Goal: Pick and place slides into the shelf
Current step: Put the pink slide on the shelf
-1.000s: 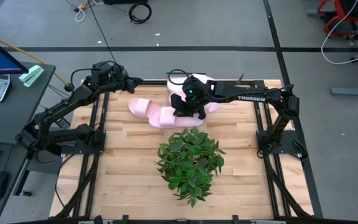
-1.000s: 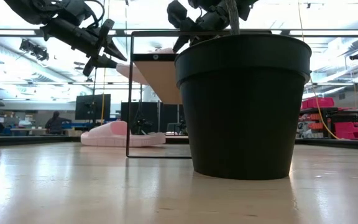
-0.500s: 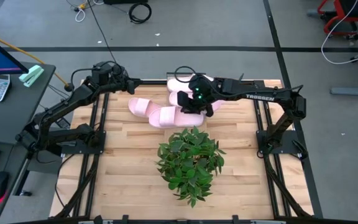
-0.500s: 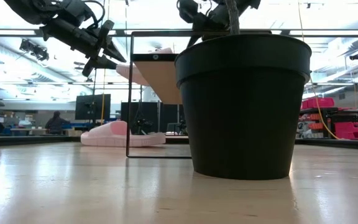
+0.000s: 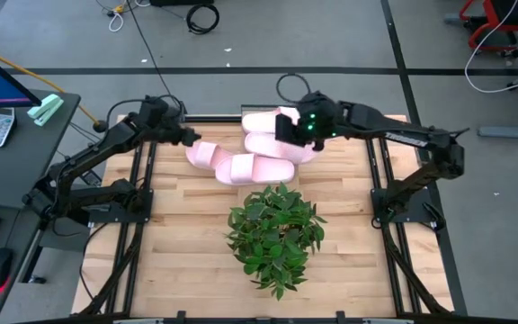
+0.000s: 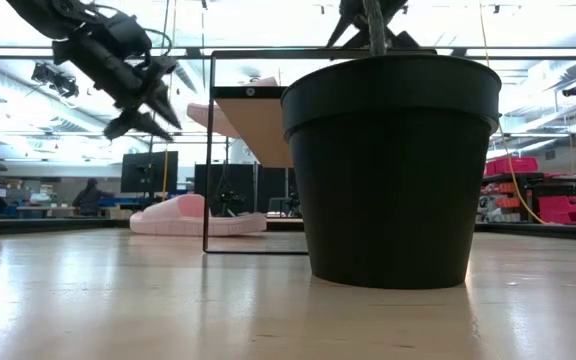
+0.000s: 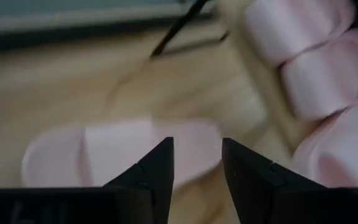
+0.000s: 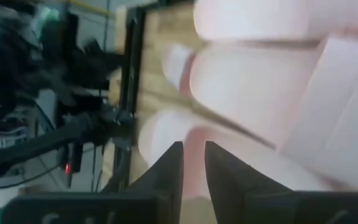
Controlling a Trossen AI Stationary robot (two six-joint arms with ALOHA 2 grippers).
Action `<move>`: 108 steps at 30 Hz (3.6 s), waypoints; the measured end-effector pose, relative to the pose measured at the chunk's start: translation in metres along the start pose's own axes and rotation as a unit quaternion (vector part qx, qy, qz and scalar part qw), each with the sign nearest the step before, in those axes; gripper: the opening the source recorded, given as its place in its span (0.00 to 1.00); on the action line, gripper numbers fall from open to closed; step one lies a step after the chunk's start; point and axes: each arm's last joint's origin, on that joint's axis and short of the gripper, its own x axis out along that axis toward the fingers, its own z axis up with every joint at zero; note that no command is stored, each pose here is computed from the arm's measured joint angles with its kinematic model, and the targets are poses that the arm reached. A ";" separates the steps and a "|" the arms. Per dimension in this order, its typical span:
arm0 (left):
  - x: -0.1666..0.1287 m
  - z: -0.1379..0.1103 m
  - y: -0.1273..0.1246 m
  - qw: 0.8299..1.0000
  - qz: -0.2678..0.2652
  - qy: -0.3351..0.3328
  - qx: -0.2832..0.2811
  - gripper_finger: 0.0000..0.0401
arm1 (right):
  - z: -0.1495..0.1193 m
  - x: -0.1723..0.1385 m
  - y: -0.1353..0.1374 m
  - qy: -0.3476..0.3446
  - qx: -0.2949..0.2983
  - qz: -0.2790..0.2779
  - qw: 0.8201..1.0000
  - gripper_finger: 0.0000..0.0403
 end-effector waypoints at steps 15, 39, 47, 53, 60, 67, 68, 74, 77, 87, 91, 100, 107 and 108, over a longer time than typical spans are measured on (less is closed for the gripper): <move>0.006 -0.016 0.009 0.992 0.105 0.063 0.010 0.37 | 0.005 -0.065 -0.004 -0.091 -0.131 0.012 0.987 0.11; 0.100 -0.019 0.048 0.980 0.112 0.147 -0.073 0.56 | -0.018 -0.075 -0.002 -0.055 -0.181 0.017 0.982 0.23; 0.112 -0.021 0.052 0.979 0.089 0.157 -0.095 0.50 | -0.018 -0.075 -0.002 -0.058 -0.171 0.015 0.984 0.22; 0.109 -0.016 0.059 0.979 0.054 0.163 -0.109 0.47 | -0.018 -0.075 -0.003 -0.068 -0.163 0.010 0.984 0.22; 0.102 -0.009 0.072 0.981 0.014 0.159 -0.113 0.50 | -0.017 -0.075 -0.003 -0.074 -0.157 0.008 0.985 0.22; 0.097 -0.004 0.079 0.981 -0.019 0.157 -0.115 0.54 | -0.017 -0.075 -0.003 -0.081 -0.154 0.004 0.985 0.23; 0.097 -0.004 0.079 0.981 -0.023 0.157 -0.114 0.54 | -0.017 -0.075 -0.003 -0.081 -0.154 0.004 0.985 0.22; 0.099 -0.005 0.075 0.981 -0.039 0.163 -0.101 0.55 | -0.017 -0.075 -0.003 -0.080 -0.153 0.005 0.985 0.22; 0.100 -0.006 0.074 0.981 -0.041 0.163 -0.096 0.55 | -0.017 -0.075 -0.003 -0.083 -0.151 0.004 0.985 0.22; 0.103 -0.009 0.068 0.983 -0.017 0.165 -0.081 0.55 | -0.017 -0.075 -0.003 -0.086 -0.146 0.003 0.986 0.22; 0.107 -0.012 0.064 0.985 0.023 0.158 -0.067 0.54 | -0.017 -0.075 -0.003 -0.086 -0.142 0.003 0.986 0.22; 0.108 -0.016 0.061 0.983 0.026 0.164 -0.073 0.54 | -0.017 -0.075 -0.003 -0.087 -0.142 0.003 0.986 0.22; 0.112 -0.030 0.059 0.981 0.041 0.173 -0.072 0.47 | -0.016 -0.075 -0.003 -0.092 -0.141 0.000 0.986 0.22; 0.112 -0.031 0.059 0.982 0.042 0.171 -0.072 0.44 | -0.016 -0.075 -0.003 -0.093 -0.141 0.000 0.986 0.22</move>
